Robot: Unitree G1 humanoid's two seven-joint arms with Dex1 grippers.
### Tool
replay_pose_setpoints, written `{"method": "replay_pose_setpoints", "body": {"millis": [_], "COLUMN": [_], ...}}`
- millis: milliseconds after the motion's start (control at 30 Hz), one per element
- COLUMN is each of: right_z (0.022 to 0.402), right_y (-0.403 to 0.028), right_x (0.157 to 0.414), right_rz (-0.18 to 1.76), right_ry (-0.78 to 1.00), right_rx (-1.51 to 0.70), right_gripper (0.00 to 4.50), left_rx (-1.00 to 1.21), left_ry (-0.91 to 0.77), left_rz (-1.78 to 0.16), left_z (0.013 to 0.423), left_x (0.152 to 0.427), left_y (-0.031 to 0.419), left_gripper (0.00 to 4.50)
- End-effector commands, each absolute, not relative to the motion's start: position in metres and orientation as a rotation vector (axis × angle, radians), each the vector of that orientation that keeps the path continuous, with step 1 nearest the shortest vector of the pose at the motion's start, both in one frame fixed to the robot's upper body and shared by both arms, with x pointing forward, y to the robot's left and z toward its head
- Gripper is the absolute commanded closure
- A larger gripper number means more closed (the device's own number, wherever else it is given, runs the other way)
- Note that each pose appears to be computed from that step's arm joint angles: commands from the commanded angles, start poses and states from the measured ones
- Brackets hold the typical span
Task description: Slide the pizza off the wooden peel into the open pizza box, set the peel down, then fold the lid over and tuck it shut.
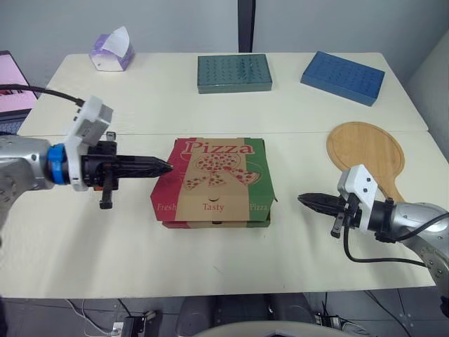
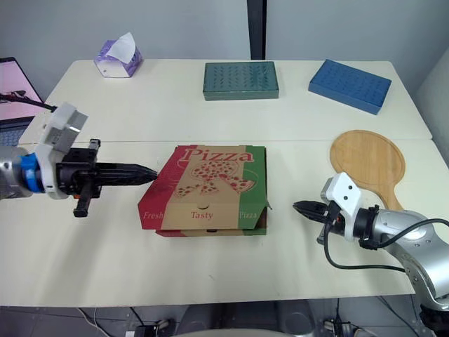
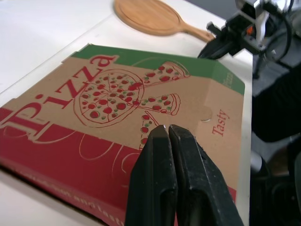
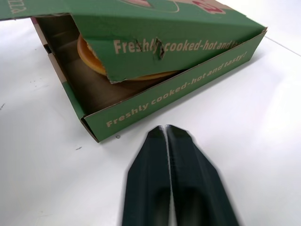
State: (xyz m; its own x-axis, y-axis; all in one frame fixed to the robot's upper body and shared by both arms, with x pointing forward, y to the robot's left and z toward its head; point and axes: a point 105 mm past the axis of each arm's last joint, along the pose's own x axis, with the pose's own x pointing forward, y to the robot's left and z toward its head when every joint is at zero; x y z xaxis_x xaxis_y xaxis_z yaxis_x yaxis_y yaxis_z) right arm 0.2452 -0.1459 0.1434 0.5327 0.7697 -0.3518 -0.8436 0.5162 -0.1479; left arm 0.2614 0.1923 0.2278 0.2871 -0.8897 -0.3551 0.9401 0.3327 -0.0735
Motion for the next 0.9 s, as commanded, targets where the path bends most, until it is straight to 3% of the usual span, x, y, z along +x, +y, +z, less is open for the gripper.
{"method": "replay_pose_setpoints", "body": {"millis": [33,300,600,900], "right_z": [0.158,0.164,0.165,0.15], "right_y": [-0.13,-0.094,-0.084,-0.104], "right_x": [0.244,0.245,0.244,0.24], "right_rz": [1.043,1.151,1.17,1.134], "right_ry": [0.187,0.162,0.178,0.223], "right_rx": [-0.359,-0.214,-0.087,-0.221], "right_gripper": [4.49,4.49,4.49,4.49], "left_rx": [0.203,0.216,0.222,0.228], "left_ry": [0.334,0.333,0.347,0.332], "left_rz": [-1.289,-1.362,-1.402,-1.412], "left_z": [0.23,0.227,0.216,0.218], "left_x": [0.272,0.283,0.286,0.29], "left_y": [0.18,0.166,0.155,0.153], "left_gripper": [4.5,4.5,4.5,4.5]}}
